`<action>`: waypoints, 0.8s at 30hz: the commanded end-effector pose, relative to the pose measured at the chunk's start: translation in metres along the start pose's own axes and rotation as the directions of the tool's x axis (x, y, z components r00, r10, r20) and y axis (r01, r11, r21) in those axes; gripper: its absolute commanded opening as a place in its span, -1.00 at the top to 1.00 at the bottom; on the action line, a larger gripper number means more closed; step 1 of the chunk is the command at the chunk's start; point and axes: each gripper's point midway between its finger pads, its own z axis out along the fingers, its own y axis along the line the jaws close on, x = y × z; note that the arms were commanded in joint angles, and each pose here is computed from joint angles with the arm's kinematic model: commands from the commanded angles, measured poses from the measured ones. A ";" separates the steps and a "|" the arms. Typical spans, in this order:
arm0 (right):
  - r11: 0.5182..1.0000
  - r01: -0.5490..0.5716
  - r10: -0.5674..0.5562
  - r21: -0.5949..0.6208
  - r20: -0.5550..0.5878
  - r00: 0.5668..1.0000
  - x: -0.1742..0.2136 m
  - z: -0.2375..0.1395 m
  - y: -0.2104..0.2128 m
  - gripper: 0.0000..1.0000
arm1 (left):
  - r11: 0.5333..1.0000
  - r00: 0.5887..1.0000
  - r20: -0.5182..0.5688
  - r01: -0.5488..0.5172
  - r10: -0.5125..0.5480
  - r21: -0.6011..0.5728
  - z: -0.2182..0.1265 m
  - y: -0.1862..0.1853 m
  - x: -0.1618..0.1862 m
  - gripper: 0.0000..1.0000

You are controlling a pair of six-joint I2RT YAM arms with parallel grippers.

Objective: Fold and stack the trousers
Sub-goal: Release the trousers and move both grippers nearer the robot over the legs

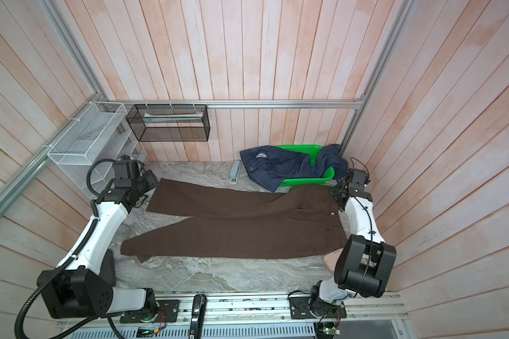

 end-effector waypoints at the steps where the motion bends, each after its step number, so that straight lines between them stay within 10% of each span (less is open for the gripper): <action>1: 0.986 -0.086 0.106 0.144 -0.136 0.985 0.058 -0.006 -0.042 -0.26 | 0.997 0.982 -0.182 0.063 -0.052 0.055 0.000 -0.002 0.061 -0.23; 9: 0.951 -0.188 0.204 0.246 -0.041 0.978 0.084 -0.046 -0.096 -0.28 | 0.987 0.909 -0.386 0.160 -0.159 -0.029 0.004 0.028 0.156 -0.35; 24: 0.851 -0.283 0.307 0.443 0.017 0.951 0.095 -0.037 -0.169 -0.33 | 0.984 0.888 -0.428 0.176 -0.166 -0.017 0.013 0.020 0.149 -0.36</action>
